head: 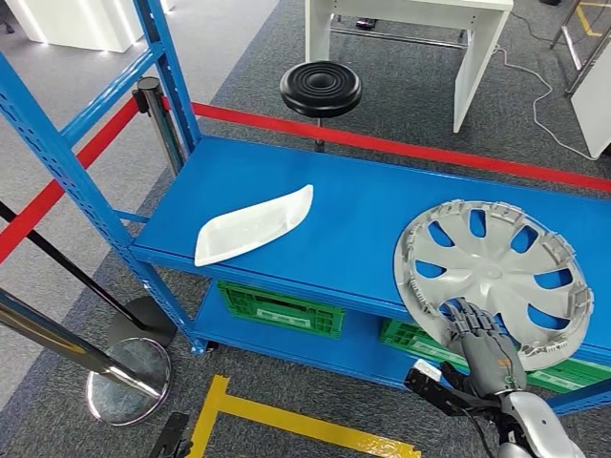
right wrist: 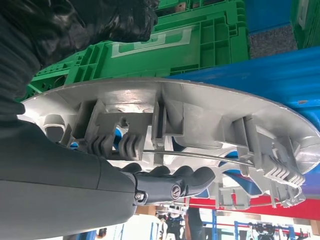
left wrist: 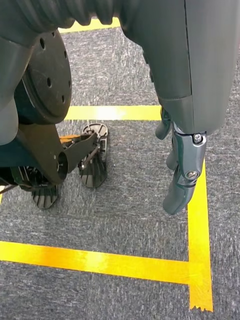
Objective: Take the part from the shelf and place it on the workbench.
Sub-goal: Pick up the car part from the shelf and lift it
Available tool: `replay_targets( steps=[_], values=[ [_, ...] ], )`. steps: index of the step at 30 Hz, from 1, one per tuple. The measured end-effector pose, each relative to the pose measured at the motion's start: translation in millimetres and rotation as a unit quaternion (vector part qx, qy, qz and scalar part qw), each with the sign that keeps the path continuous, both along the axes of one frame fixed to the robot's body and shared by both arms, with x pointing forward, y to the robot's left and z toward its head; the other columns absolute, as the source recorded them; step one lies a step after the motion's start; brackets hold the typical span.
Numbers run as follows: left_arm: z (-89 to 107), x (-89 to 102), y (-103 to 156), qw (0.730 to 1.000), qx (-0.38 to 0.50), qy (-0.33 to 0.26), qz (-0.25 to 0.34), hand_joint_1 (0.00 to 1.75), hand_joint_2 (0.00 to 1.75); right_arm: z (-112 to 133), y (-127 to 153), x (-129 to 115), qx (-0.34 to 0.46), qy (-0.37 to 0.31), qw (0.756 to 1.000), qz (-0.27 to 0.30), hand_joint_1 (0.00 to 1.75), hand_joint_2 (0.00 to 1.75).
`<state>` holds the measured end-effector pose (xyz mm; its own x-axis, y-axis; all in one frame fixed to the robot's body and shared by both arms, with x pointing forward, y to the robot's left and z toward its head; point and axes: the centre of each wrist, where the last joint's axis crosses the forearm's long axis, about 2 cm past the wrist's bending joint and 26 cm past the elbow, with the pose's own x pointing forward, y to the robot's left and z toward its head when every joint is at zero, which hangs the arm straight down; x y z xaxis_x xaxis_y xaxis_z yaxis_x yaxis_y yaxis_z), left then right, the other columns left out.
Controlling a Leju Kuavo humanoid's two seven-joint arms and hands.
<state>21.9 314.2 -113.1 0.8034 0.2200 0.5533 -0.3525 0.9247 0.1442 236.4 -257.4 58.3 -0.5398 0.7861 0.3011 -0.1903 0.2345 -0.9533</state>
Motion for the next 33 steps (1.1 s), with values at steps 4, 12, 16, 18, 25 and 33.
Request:
replay_targets(
  steps=[4, 12, 16, 18, 25, 33],
  values=[
    [0.0, 0.0, 0, 1.0, 0.0, 0.0, 0.0, 0.0, 1.75, 0, 0, 0, 0.0, 0.0, 1.0, 0.0, 0.0, 1.75],
    [0.0, 0.0, 0, 1.0, 0.0, 0.0, 0.0, 0.0, 1.75, 0, 0, 0, 0.0, 0.0, 1.0, 0.0, 0.0, 1.75],
    [0.0, 0.0, 0, 1.0, 0.0, 0.0, 0.0, 0.0, 1.75, 0, 0, 0, 0.0, 0.0, 1.0, 0.0, 0.44, 1.75],
    [0.0, 0.0, 0, 1.0, 0.0, 0.0, 0.0, 0.0, 1.75, 0, 0, 0, 0.0, -0.001, 1.0, -0.001, 1.31, 1.75],
    [0.0, -1.3, -2, 1.0, 0.015, 0.008, 0.009, 0.0, 1.75, 5, 8, -21, -0.075, -0.192, 0.97, -0.131, 1.75, 1.75],
    [0.0, 0.8, -4, 1.0, 0.013, 0.006, 0.012, 0.0, 1.75, 9, 8, -32, -0.069, -0.205, 0.963, -0.161, 1.75, 1.75]
  ],
)
